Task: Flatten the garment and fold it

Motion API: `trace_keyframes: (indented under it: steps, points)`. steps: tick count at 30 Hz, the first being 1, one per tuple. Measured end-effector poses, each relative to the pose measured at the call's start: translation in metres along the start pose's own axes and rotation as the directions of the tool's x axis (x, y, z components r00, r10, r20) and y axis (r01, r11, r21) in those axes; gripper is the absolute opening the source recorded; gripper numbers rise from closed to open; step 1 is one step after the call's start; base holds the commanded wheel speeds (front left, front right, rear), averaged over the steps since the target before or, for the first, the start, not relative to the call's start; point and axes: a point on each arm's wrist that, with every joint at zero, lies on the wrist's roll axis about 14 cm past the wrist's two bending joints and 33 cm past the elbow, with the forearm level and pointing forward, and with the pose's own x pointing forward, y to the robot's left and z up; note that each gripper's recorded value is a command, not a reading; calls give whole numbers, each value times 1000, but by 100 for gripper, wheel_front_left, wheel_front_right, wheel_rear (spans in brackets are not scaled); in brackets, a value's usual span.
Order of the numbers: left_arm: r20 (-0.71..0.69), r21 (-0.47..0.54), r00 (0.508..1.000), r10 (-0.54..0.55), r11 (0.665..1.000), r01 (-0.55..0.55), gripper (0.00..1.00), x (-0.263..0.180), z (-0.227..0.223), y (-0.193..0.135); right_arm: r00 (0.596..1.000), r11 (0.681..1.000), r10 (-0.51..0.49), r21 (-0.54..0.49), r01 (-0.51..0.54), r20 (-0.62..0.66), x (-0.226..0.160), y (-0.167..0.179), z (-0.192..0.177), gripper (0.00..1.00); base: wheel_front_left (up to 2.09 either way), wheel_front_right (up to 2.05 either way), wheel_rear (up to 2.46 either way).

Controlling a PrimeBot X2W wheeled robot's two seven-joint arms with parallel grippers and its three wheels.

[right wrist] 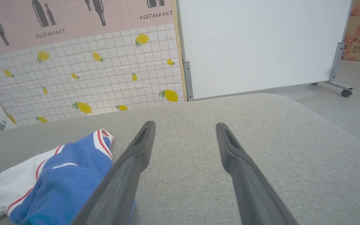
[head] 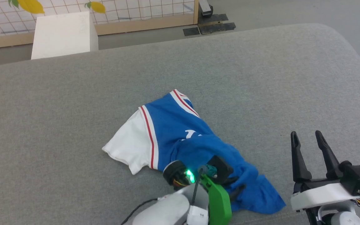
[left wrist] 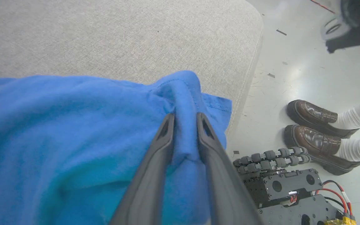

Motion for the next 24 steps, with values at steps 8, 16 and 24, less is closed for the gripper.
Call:
trace_keyframes:
  steps: [8, 16, 24]
  points:
    - [245, -186, 950, 194, 971, -150, 100, -23, 43, 54, 1000, 1000, 25, 2, -25, -3, 6, 8, -2, 100, 0, 0, 0]
    - [450, -329, 677, 583, 813, -481, 100, -112, 74, 138, 997, 997, 81, 5, -81, 17, 13, 26, 3, 100, 0, 0, 0]
    - [463, -467, 345, 817, 555, -689, 100, -227, 58, 174, 979, 980, 199, -8, -199, 33, 20, 65, 6, 100, 0, 0, 0]
